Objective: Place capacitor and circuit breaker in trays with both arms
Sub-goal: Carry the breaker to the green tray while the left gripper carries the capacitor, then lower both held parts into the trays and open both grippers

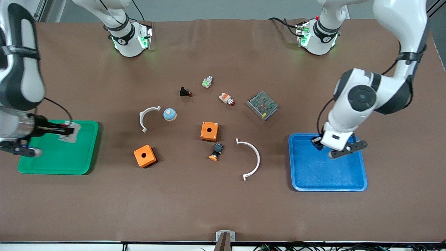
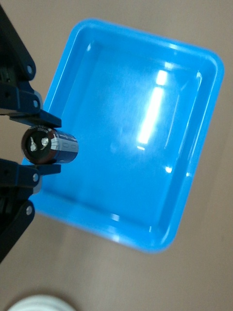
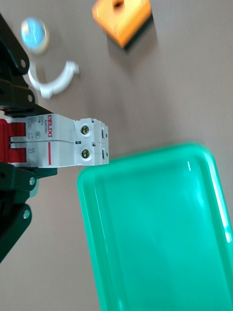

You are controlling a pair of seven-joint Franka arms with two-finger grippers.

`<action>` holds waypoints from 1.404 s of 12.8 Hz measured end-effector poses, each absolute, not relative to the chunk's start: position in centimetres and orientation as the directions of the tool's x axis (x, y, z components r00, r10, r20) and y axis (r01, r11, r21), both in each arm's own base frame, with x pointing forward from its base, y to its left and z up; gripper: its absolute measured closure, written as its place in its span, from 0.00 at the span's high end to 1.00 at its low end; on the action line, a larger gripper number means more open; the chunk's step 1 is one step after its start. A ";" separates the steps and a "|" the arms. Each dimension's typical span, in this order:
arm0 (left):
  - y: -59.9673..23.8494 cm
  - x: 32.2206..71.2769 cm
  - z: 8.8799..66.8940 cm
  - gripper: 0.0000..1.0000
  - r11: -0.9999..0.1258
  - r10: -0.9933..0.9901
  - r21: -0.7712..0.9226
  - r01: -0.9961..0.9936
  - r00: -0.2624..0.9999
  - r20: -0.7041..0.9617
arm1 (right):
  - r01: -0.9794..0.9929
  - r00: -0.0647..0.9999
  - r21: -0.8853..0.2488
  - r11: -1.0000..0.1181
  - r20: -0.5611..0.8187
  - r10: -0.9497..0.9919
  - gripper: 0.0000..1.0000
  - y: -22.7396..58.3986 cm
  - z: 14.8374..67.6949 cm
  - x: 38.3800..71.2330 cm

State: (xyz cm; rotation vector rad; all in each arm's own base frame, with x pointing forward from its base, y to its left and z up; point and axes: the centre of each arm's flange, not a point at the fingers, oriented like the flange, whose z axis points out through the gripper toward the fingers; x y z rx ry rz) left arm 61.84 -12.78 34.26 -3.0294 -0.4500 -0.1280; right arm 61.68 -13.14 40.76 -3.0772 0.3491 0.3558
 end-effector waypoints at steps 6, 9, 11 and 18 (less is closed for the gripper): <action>-3.4 64.3 27.0 0.34 -0.957 0.291 -0.010 0.291 0.956 0.034 | -0.094 0.986 0.003 -0.996 -0.139 -0.094 0.40 -27.2 32.3 60.9; -4.1 65.2 24.4 0.34 -0.957 0.289 0.029 0.288 0.957 0.033 | -0.050 0.991 0.002 -0.999 -0.125 -0.050 0.40 -28.5 27.2 61.5; -4.1 65.9 23.4 0.34 -0.956 0.292 0.042 0.291 0.956 0.026 | -0.045 0.992 0.003 -0.999 -0.121 -0.045 0.40 -28.6 25.0 61.8; -5.4 68.0 26.4 0.95 -0.959 0.281 0.061 0.277 0.957 0.069 | -0.044 0.990 -0.004 -0.999 -0.137 -0.043 0.40 -28.4 22.5 61.5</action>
